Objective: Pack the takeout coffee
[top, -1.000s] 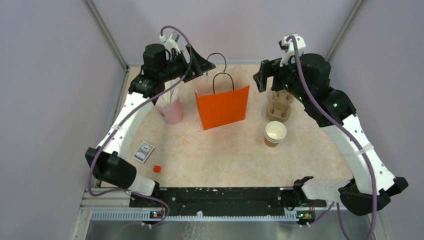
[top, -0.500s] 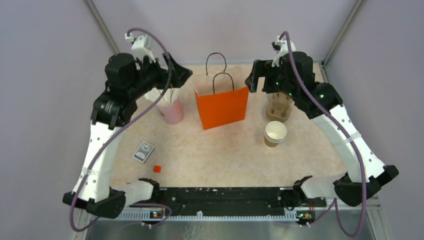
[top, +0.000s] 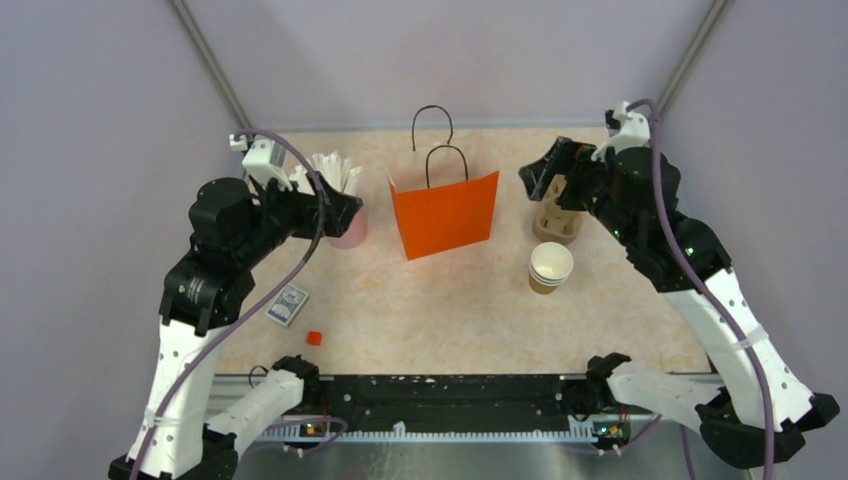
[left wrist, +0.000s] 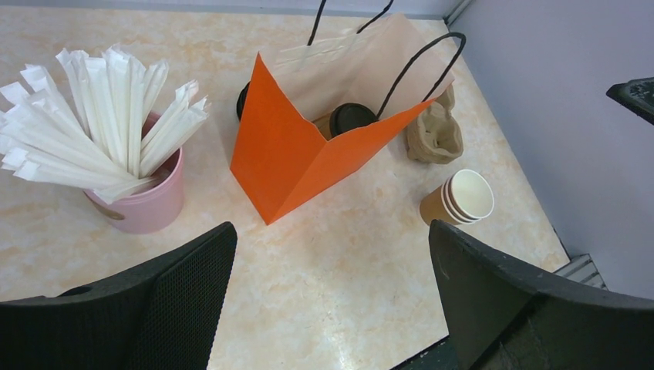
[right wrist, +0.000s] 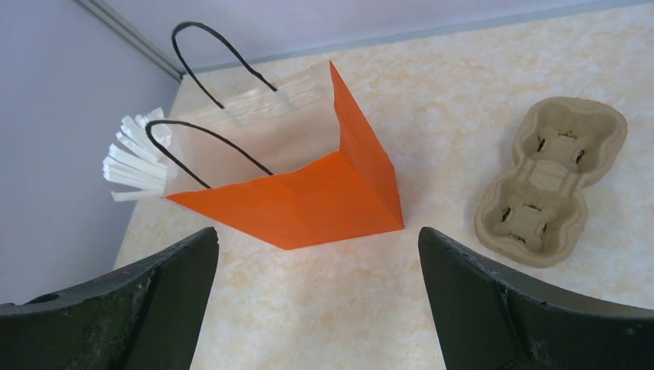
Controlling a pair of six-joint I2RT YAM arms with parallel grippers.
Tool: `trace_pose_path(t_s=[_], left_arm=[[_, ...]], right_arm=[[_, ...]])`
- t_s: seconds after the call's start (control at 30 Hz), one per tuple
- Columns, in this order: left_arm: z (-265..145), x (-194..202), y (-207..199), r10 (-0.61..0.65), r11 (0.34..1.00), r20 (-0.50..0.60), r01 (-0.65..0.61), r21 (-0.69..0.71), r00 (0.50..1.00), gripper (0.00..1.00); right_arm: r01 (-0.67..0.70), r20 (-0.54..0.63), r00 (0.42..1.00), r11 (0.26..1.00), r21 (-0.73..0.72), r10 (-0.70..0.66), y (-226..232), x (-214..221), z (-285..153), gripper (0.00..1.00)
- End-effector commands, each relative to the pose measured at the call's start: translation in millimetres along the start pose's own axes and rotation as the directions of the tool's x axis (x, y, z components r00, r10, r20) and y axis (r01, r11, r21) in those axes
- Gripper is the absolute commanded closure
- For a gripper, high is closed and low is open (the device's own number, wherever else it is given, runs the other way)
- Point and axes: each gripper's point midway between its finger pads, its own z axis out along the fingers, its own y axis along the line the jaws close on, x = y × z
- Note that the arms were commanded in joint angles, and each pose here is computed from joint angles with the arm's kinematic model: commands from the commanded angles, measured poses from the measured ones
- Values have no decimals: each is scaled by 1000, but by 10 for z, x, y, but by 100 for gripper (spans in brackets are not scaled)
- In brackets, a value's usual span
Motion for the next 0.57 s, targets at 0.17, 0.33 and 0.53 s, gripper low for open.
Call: trace_pose_path(t_s=[0.17, 0.33, 0.53], left_arm=[[54, -192, -144, 6, 997, 87, -13, 79, 996, 1], [50, -210, -151, 5, 997, 96, -13, 81, 995, 1], [17, -223, -102, 8, 998, 115, -14, 54, 993, 1]], right_arm=[[-109, 171, 978, 992, -60, 118, 52, -368, -283, 2], [-125, 158, 978, 989, -78, 136, 99, -353, -250, 2], [-147, 155, 975, 985, -91, 160, 130, -361, -245, 1]])
